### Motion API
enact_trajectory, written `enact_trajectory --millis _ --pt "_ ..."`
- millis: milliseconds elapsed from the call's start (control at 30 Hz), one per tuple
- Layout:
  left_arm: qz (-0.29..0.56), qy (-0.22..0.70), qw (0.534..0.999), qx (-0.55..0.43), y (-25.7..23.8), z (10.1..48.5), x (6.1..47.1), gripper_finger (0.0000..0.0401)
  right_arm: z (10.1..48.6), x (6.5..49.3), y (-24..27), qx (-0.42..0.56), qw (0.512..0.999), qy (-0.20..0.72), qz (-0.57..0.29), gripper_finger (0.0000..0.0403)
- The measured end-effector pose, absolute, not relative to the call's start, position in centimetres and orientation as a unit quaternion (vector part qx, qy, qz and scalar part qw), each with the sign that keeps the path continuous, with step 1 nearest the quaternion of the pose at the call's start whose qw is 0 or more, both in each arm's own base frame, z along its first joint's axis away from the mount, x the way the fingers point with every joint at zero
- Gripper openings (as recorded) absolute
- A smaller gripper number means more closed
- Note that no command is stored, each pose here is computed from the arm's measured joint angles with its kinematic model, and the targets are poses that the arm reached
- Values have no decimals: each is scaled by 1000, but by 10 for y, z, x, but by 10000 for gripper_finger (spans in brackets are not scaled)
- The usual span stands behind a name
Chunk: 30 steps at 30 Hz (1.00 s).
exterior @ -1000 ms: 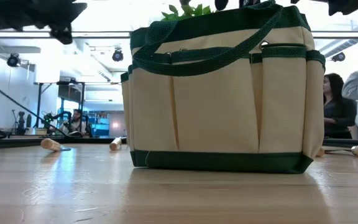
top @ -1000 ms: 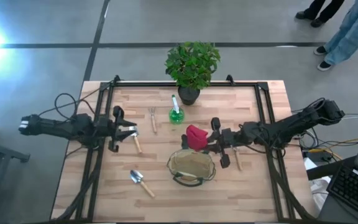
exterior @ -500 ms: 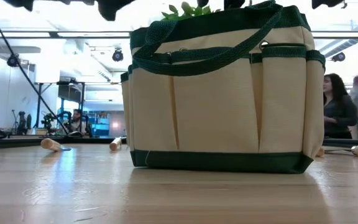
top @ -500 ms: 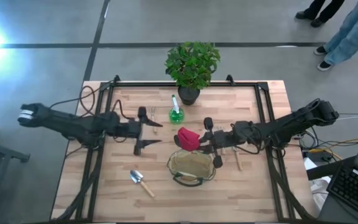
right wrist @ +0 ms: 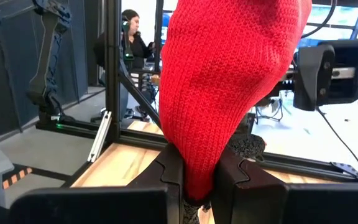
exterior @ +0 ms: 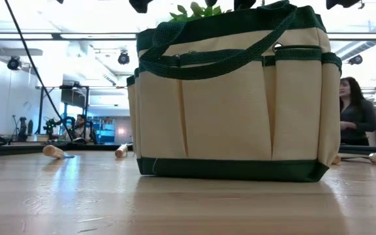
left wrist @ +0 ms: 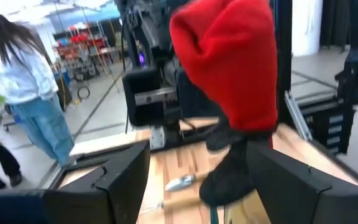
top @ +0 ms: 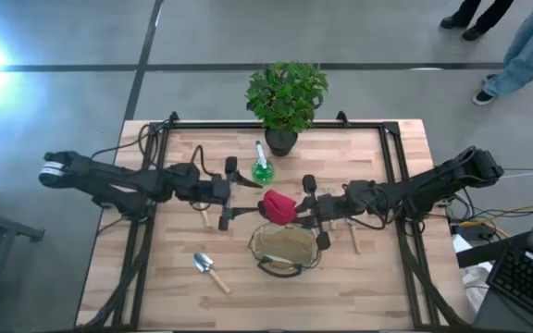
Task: Pick & Place Garden tools in Gardening bag
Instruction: Put the red gloves into the green gardening bag
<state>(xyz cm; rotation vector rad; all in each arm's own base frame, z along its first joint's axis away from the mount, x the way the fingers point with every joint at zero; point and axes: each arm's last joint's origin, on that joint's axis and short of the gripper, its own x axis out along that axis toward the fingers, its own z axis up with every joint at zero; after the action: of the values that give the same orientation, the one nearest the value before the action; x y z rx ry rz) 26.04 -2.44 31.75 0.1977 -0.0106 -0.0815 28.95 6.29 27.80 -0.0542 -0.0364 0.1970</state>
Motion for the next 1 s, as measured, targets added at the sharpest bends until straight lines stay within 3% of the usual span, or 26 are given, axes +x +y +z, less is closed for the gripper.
enact_trajectory --millis 367,667,1000 --pt "-74 -12 994 83 -27 320 275 268 279 290 63 -37 994 -25 97 29" --pt "-196 -56 978 51 -32 337 267 268 280 290 63 -42 994 -27 97 29" --pt "-141 -57 988 40 -12 341 270 268 284 305 67 -59 992 -31 109 29"
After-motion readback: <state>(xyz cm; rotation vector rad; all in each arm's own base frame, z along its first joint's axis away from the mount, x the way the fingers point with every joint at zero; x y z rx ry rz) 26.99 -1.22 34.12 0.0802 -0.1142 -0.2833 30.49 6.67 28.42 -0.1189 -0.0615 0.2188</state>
